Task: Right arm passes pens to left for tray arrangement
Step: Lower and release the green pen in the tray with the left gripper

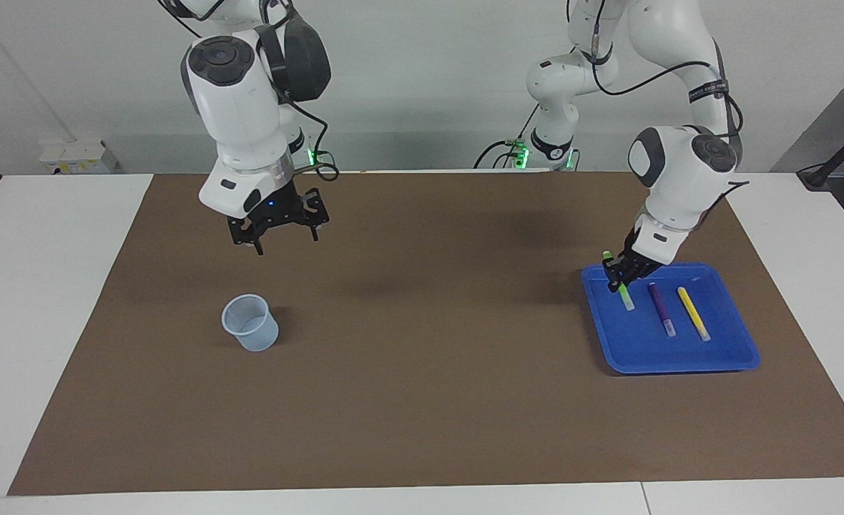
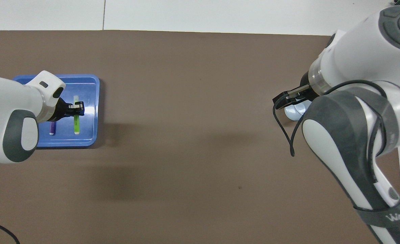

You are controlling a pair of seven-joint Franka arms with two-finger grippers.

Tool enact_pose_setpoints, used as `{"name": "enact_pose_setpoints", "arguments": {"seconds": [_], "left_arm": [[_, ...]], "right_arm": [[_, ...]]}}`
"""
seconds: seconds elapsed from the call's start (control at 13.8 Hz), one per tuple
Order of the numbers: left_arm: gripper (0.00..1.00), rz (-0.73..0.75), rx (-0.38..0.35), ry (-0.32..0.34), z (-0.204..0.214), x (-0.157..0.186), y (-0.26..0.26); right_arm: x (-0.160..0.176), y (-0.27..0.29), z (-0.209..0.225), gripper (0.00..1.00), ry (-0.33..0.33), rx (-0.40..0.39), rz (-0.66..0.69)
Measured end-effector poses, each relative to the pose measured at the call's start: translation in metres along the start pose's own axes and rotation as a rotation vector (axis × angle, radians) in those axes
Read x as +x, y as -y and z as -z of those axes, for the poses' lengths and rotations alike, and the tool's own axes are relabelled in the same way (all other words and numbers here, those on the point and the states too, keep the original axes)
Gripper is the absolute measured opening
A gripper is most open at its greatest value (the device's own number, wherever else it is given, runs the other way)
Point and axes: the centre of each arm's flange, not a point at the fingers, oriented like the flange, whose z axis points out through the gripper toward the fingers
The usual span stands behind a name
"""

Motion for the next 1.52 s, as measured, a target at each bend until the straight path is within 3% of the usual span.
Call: {"name": "enact_pose_setpoints", "arguments": {"seconds": [0.44,0.8,1.52], "left_arm": [[0.18,-0.056,0.058,-0.065,-0.031,0.022,0.042],[0.18,-0.060,0.053,-0.065,-0.039,0.023,0.045],[0.18,-0.061,0.035,-0.055,-0.074,0.016,0.046]], "right_arm": [[-0.033,-0.018,0.029,1.00,0.083,0.000,0.003],[-0.049,-0.023,0.056,1.00,0.048,-0.006,-0.010],[-0.078,-0.019,0.079,1.00,0.064,-0.007,-0.009]]}}
